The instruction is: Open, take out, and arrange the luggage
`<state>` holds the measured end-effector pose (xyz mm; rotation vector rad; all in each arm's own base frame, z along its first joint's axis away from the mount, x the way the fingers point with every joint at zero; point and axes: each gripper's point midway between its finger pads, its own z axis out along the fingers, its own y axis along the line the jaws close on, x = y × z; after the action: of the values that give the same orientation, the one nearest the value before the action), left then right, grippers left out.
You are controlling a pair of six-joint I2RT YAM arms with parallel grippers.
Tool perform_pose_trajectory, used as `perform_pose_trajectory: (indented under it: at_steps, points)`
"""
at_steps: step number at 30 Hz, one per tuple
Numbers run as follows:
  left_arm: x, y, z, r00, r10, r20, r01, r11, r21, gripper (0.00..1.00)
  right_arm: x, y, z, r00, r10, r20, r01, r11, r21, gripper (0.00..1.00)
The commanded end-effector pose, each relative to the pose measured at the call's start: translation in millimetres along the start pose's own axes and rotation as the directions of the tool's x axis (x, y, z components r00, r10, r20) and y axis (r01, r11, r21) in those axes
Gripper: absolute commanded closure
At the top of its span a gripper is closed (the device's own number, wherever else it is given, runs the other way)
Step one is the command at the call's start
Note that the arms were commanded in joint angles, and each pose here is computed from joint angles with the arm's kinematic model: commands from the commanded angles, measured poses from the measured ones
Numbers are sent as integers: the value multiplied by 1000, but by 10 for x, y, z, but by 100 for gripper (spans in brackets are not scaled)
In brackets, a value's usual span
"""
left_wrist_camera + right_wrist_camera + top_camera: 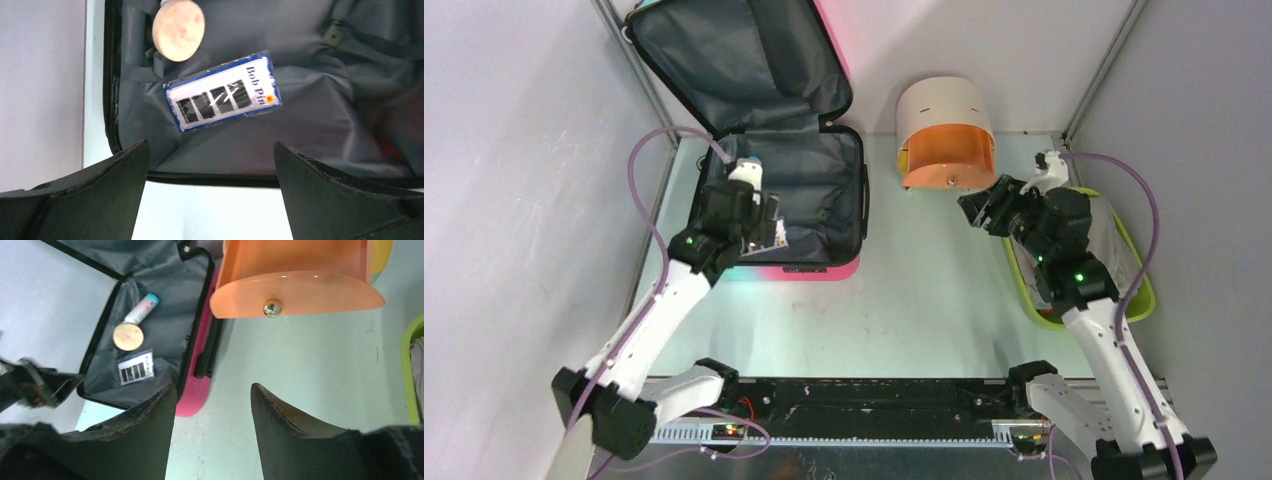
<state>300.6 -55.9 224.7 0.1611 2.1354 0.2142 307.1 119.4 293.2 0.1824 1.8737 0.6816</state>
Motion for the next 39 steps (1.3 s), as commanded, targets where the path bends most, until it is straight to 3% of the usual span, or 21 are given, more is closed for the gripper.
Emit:
perform_pose_trajectory:
  at_steps: [1,6,10,14,17,22,26,30,36,39]
  points:
    - [60,173,265,989,-61,-138,61,998,-3,1,95,17,-197,1000,-7,-6,7,1000,-8,41]
    - [103,53,606,970,-61,-236,84,993,88,2,229,26,-240,998,-48,-29,47,998,-48,41]
    - [270,-48,980,930,-15,-368,54,994,94,0,334,227,-242,990,-114,-80,97,977,-188,39]
    - [377,-105,1262,904,-23,-428,57,996,67,0,324,379,-256,991,-105,-83,79,962,-262,25]
    - [343,-151,1403,908,1,-420,40,995,89,0,289,404,-268,992,-105,-67,83,959,-270,23]
    - [221,-161,1525,910,209,-358,-138,967,213,7,235,409,-318,993,-114,-37,100,959,-265,24]
    - [255,-263,1539,876,353,-329,-234,907,350,8,198,411,-347,992,-122,-16,113,959,-262,24]
    - [443,-462,1553,809,518,-278,-311,778,545,18,148,390,-355,993,-116,3,113,962,-248,24]
    - [516,-513,1738,791,536,-296,-307,766,565,20,65,442,-474,994,-104,40,111,958,-264,25]
    - [595,-474,1815,764,549,-340,-306,771,559,27,64,467,-500,993,-110,43,118,954,-276,25]
